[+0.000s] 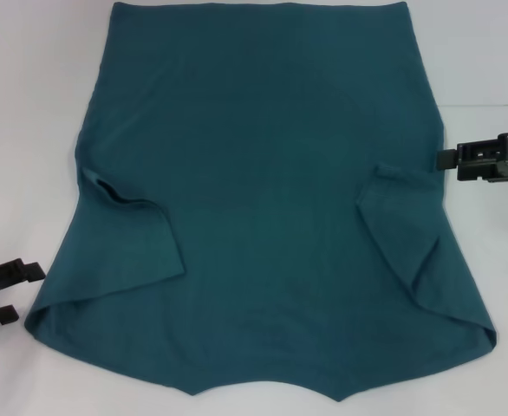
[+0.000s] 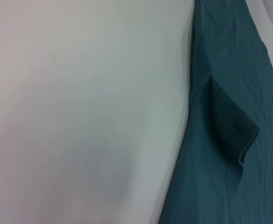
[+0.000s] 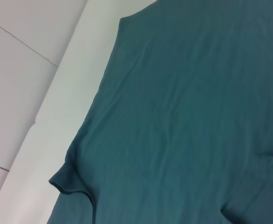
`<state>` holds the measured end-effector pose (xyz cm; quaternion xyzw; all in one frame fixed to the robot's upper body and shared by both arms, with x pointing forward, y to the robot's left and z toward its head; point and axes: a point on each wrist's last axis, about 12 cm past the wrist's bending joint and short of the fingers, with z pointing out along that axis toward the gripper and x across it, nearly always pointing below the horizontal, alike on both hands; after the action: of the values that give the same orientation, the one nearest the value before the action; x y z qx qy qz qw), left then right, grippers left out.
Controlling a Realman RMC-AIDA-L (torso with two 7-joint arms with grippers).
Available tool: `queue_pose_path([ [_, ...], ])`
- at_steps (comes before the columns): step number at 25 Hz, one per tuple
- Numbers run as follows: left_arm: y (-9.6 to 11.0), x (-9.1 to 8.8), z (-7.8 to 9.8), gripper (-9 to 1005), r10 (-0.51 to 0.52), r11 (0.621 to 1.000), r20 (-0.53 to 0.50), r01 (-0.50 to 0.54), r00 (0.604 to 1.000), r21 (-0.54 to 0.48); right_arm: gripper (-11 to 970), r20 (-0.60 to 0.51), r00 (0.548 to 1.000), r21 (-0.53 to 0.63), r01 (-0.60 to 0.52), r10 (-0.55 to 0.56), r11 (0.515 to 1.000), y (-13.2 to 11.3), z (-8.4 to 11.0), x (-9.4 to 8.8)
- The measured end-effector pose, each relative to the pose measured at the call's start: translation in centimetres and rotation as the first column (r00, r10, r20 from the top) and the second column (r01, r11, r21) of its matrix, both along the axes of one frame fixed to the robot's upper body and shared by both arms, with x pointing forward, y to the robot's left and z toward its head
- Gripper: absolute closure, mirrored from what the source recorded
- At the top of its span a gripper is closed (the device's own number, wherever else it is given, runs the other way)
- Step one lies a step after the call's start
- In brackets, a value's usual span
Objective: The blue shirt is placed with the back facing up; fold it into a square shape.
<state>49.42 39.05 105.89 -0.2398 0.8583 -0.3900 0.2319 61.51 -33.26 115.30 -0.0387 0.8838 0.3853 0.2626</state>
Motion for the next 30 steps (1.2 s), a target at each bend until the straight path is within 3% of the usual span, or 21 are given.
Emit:
queue_pose_path([
  [9, -0.6, 0.0, -0.4, 48, -0.026, 1.0, -0.007, 0.026, 1.0, -0.006, 333, 0.003, 1.0, 0.004, 0.007, -0.007, 1.0, -0.2, 0.1, 0.0],
  [21, -3.8, 1.4, -0.6, 49, -0.166, 0.986, -0.02, 0.165, 0.986, -0.017, 333, 0.005, 1.0, 0.01, 0.012, -0.012, 1.0, -0.4, 0.0, -0.1],
  [30, -4.4, 2.0, 0.0, 74, -0.177, 0.983, -0.016, 0.177, 0.984, -0.041, 333, 0.001, 1.0, 0.023, 0.026, -0.026, 0.999, -0.8, -0.3, -0.5],
])
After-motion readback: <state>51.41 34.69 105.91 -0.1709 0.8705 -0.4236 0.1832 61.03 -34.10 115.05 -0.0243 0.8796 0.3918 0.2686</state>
